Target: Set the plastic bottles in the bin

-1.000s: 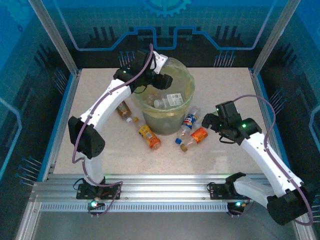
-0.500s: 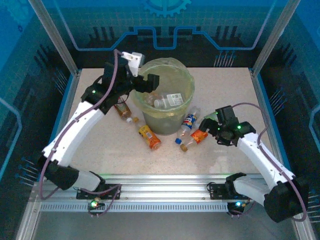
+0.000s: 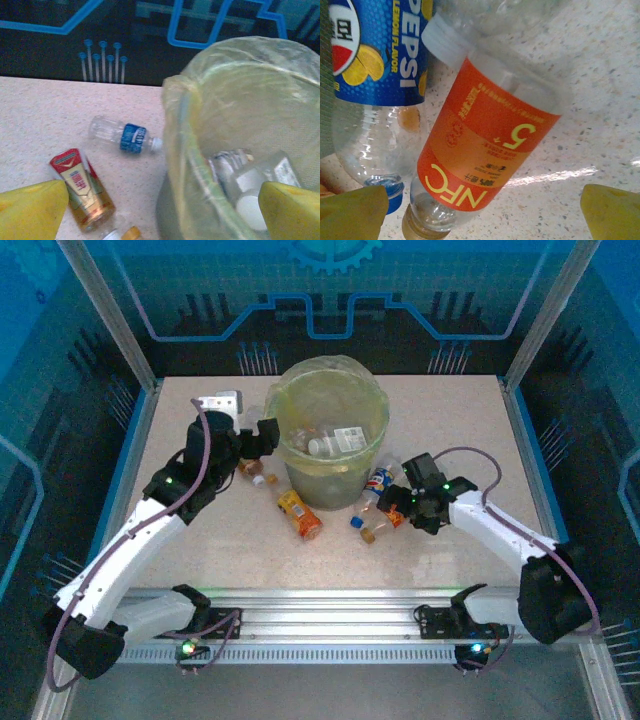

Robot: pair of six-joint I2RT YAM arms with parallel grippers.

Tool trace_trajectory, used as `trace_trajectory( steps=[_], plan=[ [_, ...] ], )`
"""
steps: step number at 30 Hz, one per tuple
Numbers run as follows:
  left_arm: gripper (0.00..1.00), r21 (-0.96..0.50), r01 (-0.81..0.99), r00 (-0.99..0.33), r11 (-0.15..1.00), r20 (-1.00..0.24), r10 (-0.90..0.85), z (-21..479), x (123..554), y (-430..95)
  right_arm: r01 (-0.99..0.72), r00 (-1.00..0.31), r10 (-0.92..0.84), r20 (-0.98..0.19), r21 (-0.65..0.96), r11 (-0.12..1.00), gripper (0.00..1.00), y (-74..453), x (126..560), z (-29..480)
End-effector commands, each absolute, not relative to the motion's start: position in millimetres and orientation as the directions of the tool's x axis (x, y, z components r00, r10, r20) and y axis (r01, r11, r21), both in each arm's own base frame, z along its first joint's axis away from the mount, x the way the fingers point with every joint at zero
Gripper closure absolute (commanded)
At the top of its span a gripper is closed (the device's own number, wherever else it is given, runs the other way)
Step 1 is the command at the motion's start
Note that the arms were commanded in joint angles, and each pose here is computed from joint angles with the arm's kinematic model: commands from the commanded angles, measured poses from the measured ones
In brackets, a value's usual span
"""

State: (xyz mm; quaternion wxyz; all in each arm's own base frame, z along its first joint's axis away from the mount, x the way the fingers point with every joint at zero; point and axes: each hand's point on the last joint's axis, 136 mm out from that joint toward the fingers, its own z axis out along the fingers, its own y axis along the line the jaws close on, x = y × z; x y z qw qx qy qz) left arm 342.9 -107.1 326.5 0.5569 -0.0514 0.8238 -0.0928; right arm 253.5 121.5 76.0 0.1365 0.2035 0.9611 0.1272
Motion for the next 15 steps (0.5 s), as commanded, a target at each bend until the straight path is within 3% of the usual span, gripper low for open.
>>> trace_trajectory(
  steps=[1,15],
  plan=[
    [0.01,-0.253,-0.076,-0.287,0.964,-0.921,-0.264,339,341,-84,0.344,-0.877,0.417,-0.239,0.292,0.892,0.00,131,266,82],
    [0.01,-0.278,-0.098,-0.322,0.956,-0.900,-0.294,324,346,-81,0.363,-0.899,0.395,-0.190,0.181,0.914,0.05,123,258,50]
  ],
)
